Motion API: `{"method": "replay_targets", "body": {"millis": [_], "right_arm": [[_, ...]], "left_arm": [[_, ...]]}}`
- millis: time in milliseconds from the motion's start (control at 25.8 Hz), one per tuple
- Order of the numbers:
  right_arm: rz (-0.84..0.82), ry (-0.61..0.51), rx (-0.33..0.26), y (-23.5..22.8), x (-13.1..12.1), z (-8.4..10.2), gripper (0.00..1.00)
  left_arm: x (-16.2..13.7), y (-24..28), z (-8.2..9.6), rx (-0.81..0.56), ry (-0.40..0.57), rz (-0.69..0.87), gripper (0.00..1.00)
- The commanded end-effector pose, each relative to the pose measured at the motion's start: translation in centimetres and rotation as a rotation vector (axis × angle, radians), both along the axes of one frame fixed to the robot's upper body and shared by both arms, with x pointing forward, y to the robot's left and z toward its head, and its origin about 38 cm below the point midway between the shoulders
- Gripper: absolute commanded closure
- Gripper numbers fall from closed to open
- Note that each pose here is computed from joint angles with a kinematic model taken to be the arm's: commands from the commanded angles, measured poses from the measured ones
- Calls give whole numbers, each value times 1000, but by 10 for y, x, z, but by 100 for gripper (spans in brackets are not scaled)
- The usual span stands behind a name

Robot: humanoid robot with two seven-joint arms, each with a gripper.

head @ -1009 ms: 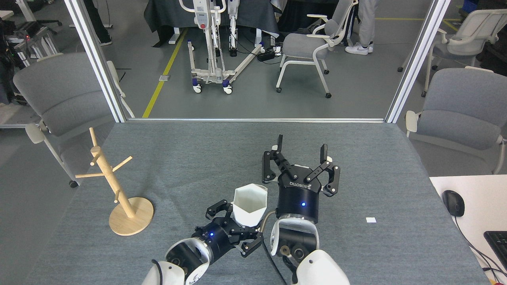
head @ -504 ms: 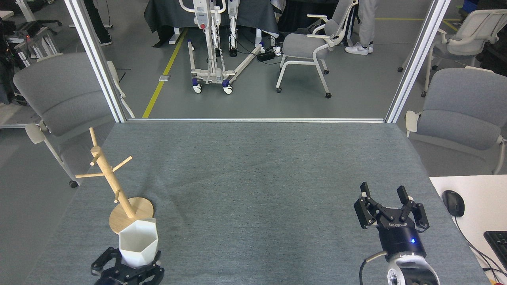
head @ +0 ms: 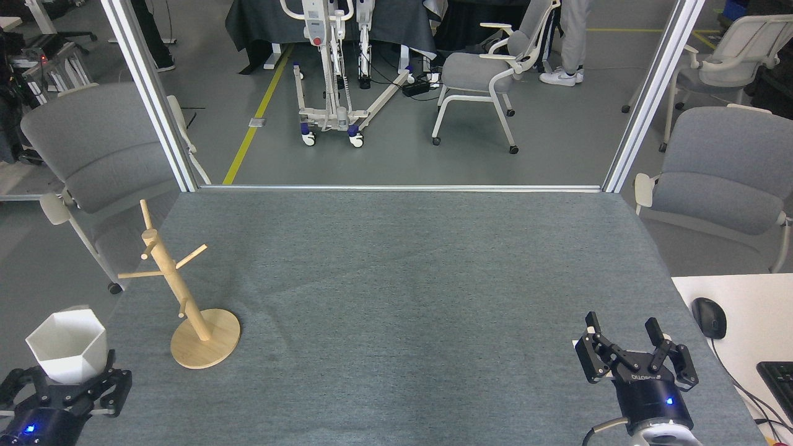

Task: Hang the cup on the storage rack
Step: 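Withdraw the right gripper and swing the held cup past the wooden stand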

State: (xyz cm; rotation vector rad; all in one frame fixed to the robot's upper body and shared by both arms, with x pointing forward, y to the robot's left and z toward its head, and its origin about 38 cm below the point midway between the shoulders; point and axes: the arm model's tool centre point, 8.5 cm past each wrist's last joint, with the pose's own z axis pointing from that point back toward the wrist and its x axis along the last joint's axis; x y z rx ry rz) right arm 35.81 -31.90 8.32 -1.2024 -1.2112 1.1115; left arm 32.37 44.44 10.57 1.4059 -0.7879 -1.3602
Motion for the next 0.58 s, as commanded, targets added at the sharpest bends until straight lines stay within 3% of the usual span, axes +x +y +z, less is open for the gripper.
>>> {"method": "replay_targets", "body": {"millis": [0, 116, 349, 543], "right_arm": [[-15, 14, 9, -2, 0, -4, 0], [-17, 21, 1, -6, 0, -4, 0], [-18, 33, -9, -12, 1, -6, 0], [-19, 19, -7, -13, 10, -1, 0]], "left_arm": [[18, 8, 19, 54, -33, 37, 100], [28, 7, 27, 146, -20, 53, 100], [48, -14, 33, 206, -12, 25, 100], [59, -39, 27, 250, 8, -30, 100]]}}
